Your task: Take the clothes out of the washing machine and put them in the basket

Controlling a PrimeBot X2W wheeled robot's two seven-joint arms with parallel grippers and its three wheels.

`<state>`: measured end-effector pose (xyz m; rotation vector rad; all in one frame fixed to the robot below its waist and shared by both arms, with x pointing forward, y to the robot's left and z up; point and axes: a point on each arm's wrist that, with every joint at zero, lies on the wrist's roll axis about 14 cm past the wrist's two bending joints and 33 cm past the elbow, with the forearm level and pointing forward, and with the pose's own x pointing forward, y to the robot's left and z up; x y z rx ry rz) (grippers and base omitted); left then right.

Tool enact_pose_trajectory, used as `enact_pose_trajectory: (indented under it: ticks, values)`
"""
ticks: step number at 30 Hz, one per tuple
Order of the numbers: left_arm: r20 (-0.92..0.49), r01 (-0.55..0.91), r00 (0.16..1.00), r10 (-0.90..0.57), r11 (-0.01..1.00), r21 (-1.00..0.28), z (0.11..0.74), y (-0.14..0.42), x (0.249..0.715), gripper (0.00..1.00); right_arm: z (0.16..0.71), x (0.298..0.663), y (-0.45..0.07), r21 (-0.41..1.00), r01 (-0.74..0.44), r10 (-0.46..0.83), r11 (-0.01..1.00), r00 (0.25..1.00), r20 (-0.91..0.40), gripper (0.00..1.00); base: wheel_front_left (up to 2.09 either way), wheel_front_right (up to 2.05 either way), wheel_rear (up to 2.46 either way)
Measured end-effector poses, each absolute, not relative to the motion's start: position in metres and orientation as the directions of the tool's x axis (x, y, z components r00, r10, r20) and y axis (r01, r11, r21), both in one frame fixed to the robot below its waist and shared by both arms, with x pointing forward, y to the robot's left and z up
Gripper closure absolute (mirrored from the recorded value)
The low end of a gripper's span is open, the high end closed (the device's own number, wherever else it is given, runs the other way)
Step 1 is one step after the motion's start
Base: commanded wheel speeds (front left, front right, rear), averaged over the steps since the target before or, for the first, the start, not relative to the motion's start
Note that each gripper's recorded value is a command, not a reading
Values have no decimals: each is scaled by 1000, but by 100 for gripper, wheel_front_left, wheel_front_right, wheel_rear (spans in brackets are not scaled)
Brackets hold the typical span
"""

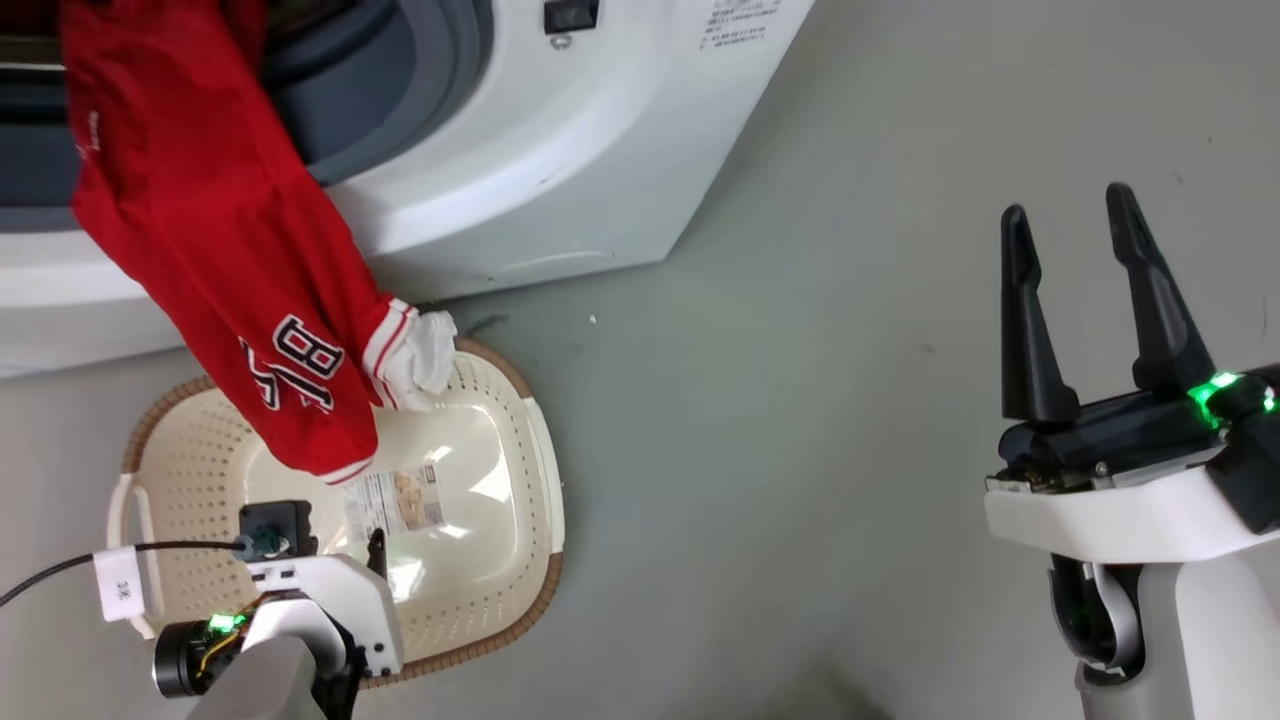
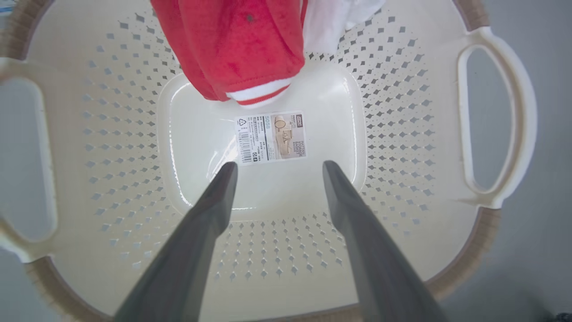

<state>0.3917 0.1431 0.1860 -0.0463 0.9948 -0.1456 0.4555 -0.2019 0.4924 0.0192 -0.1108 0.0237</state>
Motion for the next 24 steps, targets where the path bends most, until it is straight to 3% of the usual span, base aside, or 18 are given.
enact_pose_trajectory:
  ticks: [3,8,16,24]
  values:
    - [-809,119,570,-144,989,-91,201,143,393,0,501,447,-200,22,-26,23,999,992,123,0,0,0,0]
    - [-671,149,726,-151,987,-61,250,139,425,0,515,432,-198,22,-28,24,999,989,147,0,0,0,0]
    - [-470,111,877,-102,994,-9,322,151,431,0,534,407,-192,18,-38,34,999,983,182,0,0,0,0]
    - [-314,78,947,-69,997,13,373,158,436,0,544,395,-189,20,-47,42,999,977,207,0,0,0,0]
